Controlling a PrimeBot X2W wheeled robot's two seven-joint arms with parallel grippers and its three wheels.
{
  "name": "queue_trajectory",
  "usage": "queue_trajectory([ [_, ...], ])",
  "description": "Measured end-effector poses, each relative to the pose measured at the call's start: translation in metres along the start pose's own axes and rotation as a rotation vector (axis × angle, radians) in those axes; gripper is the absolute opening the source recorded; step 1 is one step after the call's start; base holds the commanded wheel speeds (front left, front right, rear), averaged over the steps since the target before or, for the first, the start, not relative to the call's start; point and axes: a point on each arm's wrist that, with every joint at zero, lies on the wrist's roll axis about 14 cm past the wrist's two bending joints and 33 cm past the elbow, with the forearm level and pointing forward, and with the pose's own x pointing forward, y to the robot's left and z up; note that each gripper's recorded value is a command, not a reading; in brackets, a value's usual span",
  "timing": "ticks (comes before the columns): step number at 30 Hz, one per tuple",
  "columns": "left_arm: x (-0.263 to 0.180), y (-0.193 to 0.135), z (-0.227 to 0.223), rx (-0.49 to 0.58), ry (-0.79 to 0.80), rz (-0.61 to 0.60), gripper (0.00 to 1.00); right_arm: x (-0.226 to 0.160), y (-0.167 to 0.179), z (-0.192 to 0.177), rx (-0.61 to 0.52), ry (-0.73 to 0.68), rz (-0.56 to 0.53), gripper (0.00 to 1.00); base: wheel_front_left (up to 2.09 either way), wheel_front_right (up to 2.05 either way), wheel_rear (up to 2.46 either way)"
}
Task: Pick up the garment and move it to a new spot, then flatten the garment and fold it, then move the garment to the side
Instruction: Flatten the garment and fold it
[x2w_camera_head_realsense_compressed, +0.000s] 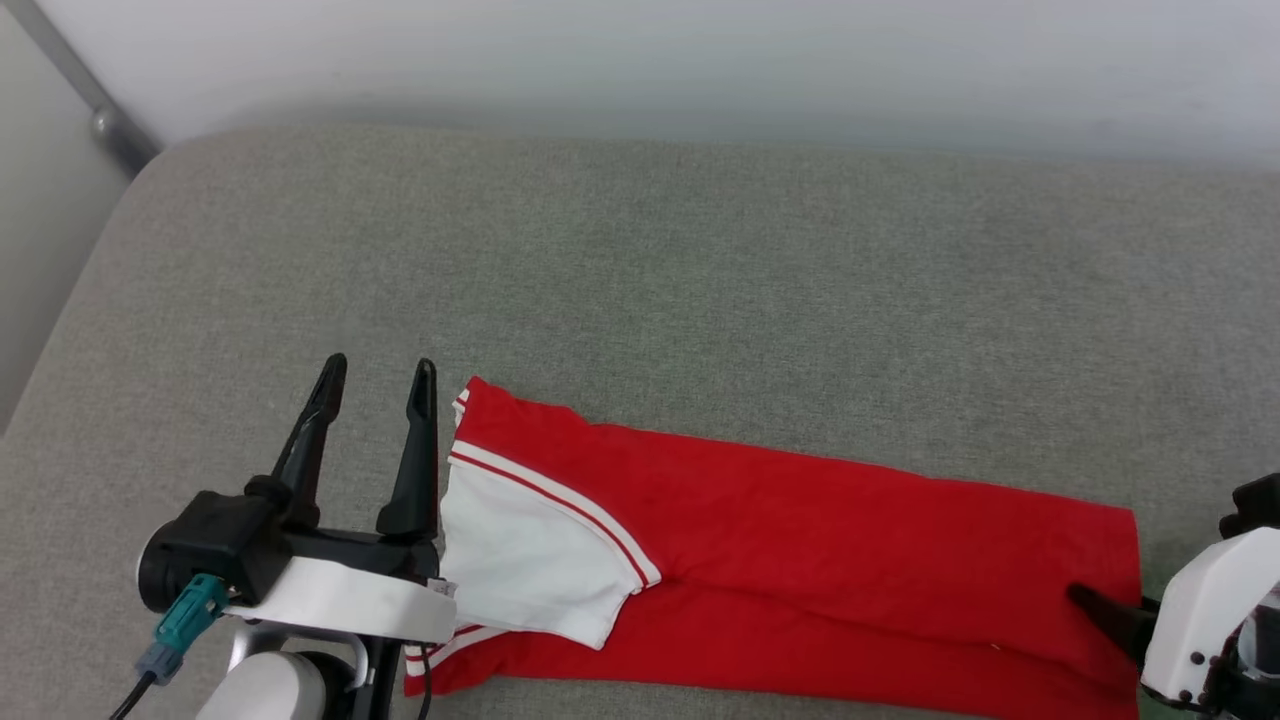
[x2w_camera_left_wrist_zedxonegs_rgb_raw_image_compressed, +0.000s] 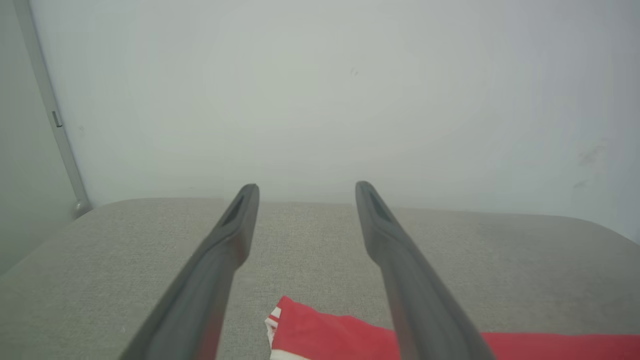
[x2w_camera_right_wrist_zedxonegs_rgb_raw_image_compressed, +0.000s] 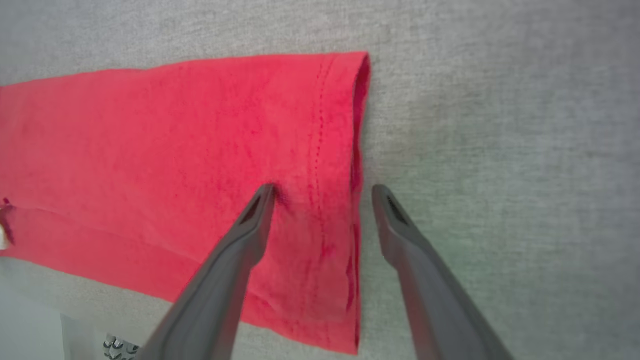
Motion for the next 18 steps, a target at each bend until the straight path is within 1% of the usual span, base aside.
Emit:
queue_trajectory([
  [3, 0.0, 0.003, -0.007, -0.006, 0.015, 0.013, 1.0, 0.015, 0.005, -0.012, 0.006, 0.067, 0.015, 1.0, 0.0, 0.0, 0.0],
  [8, -0.001, 0.007, -0.012, -0.007, 0.024, 0.028, 1.0, 0.025, 0.009, -0.021, 0.039, 0.119, 0.04, 1.0, 0.0, 0.0, 0.0],
  [9, -0.001, 0.007, -0.013, -0.006, 0.027, 0.029, 1.0, 0.026, 0.01, -0.021, 0.041, 0.124, 0.045, 0.73, 0.0, 0.0, 0.0],
  [10, -0.001, 0.007, -0.013, -0.004, 0.027, 0.026, 1.0, 0.026, 0.011, -0.02, 0.043, 0.126, 0.05, 0.34, 0.0, 0.0, 0.0],
  [11, -0.001, 0.007, -0.014, -0.001, 0.028, 0.023, 1.0, 0.026, 0.011, -0.02, 0.045, 0.126, 0.055, 0.0, 0.0, 0.0, 0.0],
  [18, 0.0, 0.002, -0.012, 0.015, 0.022, -0.003, 1.0, 0.023, 0.02, -0.017, 0.044, 0.114, 0.092, 0.0, 0.0, 0.0, 0.0],
])
